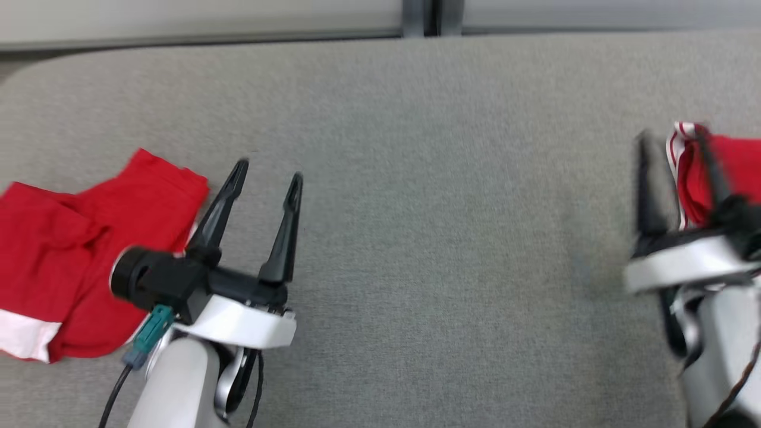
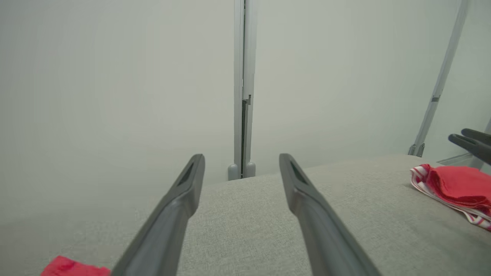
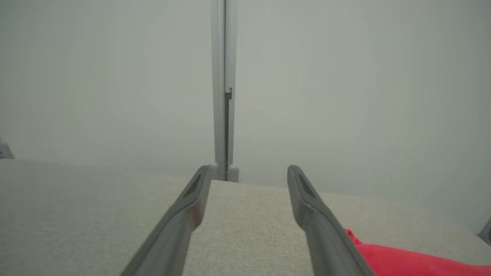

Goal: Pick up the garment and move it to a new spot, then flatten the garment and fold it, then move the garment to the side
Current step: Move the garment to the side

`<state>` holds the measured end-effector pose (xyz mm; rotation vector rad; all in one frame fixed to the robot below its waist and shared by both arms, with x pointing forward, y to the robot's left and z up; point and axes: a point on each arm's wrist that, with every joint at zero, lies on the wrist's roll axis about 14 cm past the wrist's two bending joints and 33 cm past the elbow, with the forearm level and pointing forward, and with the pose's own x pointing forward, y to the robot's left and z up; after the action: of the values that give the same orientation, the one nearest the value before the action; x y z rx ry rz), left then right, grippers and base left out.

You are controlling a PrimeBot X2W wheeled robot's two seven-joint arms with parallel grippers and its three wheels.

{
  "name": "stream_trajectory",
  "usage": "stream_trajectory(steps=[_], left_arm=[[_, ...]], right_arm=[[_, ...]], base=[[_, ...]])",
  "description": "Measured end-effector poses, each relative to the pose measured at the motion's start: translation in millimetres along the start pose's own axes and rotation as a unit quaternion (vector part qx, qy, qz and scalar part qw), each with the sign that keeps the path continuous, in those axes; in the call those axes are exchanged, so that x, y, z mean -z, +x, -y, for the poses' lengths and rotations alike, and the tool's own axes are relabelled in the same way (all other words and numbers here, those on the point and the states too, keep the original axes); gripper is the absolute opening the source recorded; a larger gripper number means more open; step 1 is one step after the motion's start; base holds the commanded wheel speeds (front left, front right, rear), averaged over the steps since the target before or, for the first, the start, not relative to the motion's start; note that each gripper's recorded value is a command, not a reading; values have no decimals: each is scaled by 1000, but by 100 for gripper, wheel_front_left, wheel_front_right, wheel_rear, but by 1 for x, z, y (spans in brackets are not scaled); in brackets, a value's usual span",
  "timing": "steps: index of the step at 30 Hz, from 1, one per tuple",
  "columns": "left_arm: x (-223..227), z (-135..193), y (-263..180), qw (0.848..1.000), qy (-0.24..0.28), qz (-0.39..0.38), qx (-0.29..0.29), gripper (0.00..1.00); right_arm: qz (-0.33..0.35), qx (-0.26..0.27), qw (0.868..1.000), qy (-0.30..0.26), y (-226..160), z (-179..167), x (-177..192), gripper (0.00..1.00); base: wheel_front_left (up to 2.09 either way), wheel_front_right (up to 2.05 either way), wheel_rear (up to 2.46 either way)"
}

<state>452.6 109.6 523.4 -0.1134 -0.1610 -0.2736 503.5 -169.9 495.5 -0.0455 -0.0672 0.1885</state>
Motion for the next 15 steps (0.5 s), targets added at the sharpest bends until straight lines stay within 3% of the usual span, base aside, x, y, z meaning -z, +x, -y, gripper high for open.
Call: stream_trajectory(steps=[4,10,15], left_arm=[[-6,-18,-29,999,-3,-7,-45,100],[-18,-19,-57,998,6,-2,-61,100],[-16,-21,-74,997,2,-9,-76,100]], right_arm=[[-14,-34,999,25,-22,-39,4,100],[24,-40,998,42,-39,-58,-26,100],[29,-36,998,52,-59,-67,-30,100]], base=[[0,0,0],[0,0,0],[0,0,0]])
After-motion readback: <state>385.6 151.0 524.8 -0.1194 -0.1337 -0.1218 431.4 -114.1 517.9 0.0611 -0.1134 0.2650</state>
